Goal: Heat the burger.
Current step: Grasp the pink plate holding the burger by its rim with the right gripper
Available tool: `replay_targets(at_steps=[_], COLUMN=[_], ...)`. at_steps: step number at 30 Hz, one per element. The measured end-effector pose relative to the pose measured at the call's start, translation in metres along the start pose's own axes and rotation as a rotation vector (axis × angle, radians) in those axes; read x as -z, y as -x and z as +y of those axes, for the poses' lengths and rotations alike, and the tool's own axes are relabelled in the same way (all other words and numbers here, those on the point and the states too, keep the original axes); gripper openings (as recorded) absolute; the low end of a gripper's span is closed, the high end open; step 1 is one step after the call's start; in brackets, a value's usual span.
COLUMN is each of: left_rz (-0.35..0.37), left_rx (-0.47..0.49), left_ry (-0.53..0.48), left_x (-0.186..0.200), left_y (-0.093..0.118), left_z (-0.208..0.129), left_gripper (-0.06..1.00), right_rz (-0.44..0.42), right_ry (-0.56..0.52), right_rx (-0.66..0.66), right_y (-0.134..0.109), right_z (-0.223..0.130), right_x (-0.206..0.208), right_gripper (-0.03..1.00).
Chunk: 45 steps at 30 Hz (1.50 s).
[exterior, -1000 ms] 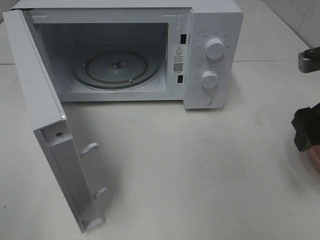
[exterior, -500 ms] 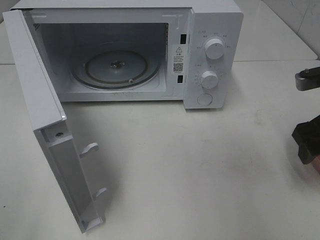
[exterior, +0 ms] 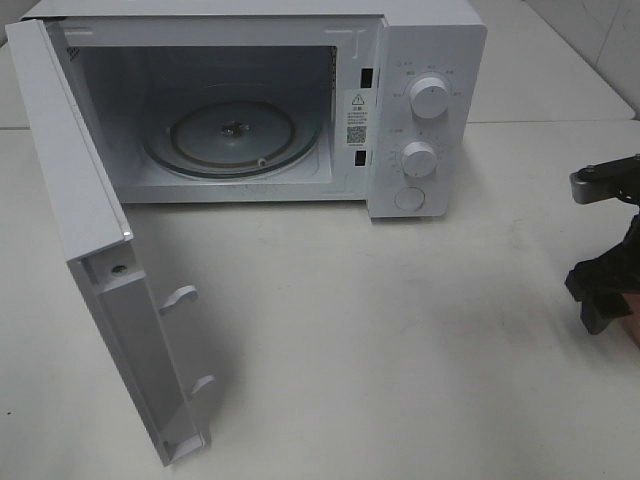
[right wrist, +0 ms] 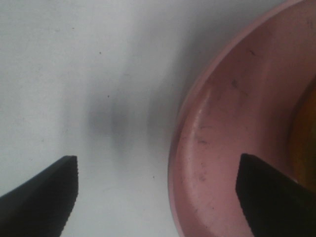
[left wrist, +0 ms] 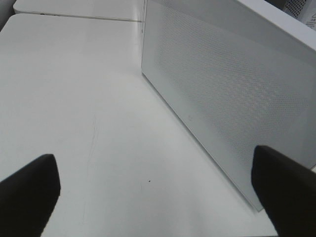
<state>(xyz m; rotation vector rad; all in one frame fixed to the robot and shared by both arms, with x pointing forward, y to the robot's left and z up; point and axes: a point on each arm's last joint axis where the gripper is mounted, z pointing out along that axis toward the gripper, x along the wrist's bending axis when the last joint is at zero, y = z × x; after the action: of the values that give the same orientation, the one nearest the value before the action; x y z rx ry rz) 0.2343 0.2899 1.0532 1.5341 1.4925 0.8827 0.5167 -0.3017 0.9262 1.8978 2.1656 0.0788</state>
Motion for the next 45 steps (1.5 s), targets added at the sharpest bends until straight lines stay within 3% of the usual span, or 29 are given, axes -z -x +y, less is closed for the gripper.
replay_targets(at_steps=[15, 22, 38, 43, 45], left_rz=[0.000, 0.000, 0.000, 0.000, 0.000], left_rx=[0.000, 0.000, 0.000, 0.000, 0.000], left_ry=[0.000, 0.000, 0.000, 0.000, 0.000], left_x=[0.000, 0.000, 0.000, 0.000, 0.000], left_y=[0.000, 0.000, 0.000, 0.000, 0.000], left_z=[0.000, 0.000, 0.000, 0.000, 0.000], left_gripper=[0.97, 0.97, 0.97, 0.97, 0.97], right_rz=[-0.002, -0.005, 0.002, 0.001, -0.004], right_ry=[-0.039, -0.003, -0.044, -0.049, -0.062], right_rx=[-0.032, -0.068, -0.076, -0.088, -0.091], right_y=[0.011, 0.016, 0.015, 0.015, 0.015], right_z=[0.012, 0.019, 0.017, 0.016, 0.015], right_x=[-0.032, -0.032, -0.044, -0.044, -0.045], right_gripper=[0.81, 0.80, 0.75, 0.61, 0.41])
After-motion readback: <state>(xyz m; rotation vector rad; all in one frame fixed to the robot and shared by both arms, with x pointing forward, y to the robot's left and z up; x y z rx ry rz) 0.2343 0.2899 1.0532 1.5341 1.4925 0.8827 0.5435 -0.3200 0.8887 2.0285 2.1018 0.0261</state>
